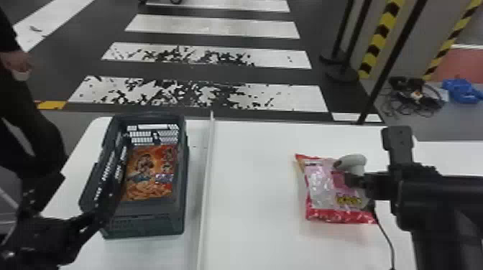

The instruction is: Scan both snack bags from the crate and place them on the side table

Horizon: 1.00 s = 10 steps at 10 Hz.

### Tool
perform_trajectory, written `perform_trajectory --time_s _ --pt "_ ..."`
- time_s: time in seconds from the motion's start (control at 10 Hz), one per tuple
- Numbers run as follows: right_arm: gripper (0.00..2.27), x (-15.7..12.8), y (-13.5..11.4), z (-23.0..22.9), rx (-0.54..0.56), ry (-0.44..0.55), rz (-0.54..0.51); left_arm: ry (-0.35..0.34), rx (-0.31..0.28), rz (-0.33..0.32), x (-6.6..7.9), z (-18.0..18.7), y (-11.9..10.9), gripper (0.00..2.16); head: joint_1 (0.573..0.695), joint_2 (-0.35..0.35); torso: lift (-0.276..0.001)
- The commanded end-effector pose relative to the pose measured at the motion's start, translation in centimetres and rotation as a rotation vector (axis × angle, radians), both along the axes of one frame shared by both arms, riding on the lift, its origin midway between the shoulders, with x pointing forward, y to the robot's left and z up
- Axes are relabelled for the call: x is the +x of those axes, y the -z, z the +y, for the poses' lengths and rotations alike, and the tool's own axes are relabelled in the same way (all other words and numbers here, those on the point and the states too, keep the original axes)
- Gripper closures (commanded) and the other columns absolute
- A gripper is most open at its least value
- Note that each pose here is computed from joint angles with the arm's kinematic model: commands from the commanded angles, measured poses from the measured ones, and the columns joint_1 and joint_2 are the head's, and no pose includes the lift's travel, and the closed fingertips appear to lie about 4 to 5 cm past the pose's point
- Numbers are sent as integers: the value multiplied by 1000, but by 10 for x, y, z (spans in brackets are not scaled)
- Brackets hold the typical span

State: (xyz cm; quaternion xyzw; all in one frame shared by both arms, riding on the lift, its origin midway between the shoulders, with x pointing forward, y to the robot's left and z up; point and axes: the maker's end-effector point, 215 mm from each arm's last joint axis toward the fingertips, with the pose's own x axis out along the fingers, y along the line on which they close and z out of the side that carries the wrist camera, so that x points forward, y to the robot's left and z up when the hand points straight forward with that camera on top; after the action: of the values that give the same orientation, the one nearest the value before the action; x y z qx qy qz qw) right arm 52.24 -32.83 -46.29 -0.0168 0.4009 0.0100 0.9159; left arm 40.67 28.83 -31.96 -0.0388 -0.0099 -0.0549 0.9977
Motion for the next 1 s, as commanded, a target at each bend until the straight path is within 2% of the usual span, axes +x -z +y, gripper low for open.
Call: perform_trajectory --time_s 0.0,0.4,0.7,0.9 --pt "2240 -2 -1 -4 2 9 -2 0 0 0 0 0 0 46 695 -47 -98" --pt "2240 -10 -7 -40 2 74 -37 0 0 -2 1 0 -1 46 695 -68 -98" --pt "2240 -15 -20 -87 -1 144 -99 4 0 -1 2 -2 0 46 695 -113 -98" --pt "2240 -21 -19 -120 -11 187 -130 5 0 0 2 -3 0 46 695 -160 -98"
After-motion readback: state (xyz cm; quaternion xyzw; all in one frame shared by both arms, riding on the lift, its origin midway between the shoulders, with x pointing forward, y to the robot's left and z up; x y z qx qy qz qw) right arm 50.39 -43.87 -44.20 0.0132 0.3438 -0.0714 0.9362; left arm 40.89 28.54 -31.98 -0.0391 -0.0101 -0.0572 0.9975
